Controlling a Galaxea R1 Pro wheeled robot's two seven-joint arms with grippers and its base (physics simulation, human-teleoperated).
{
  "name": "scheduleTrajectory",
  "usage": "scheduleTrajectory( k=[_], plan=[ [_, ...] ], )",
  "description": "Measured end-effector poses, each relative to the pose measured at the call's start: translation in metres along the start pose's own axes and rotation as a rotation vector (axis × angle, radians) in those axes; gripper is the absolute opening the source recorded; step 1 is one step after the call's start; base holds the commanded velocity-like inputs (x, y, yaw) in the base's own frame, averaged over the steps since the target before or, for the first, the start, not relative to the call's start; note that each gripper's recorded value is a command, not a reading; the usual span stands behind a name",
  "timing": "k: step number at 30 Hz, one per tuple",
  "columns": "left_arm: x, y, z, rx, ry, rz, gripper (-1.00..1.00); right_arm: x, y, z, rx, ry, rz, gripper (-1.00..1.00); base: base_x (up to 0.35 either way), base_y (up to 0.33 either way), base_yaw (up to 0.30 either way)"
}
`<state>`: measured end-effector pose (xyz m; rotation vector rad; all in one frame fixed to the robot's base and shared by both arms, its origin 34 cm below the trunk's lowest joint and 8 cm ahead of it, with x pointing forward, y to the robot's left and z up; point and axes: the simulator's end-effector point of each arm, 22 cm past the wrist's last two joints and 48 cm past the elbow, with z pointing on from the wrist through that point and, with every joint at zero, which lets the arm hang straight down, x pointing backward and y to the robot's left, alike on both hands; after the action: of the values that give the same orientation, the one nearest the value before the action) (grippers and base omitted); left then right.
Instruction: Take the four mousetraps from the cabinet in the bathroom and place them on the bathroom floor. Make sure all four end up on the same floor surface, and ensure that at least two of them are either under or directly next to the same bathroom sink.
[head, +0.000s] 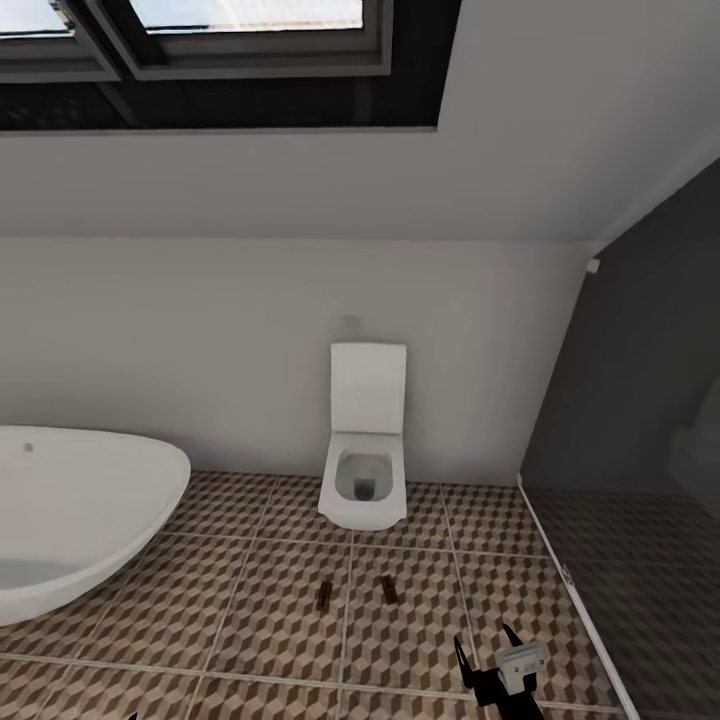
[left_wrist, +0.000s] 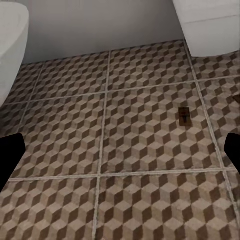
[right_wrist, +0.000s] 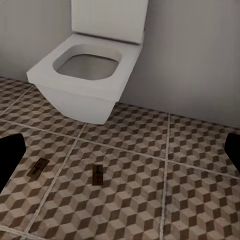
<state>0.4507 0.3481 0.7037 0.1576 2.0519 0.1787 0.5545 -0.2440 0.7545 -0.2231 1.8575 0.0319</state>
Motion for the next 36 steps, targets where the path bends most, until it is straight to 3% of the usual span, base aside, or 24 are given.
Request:
scheduleTrajectory(
  k=[36],
  plan=[
    [-0.021, 0.006, -0.026, 0.0, 0.001, 0.0, 1.0, -0.026, 0.0, -0.021, -0.001, 0.002, 0.001, 1.0, 0.0, 0.0, 0.0]
  ],
)
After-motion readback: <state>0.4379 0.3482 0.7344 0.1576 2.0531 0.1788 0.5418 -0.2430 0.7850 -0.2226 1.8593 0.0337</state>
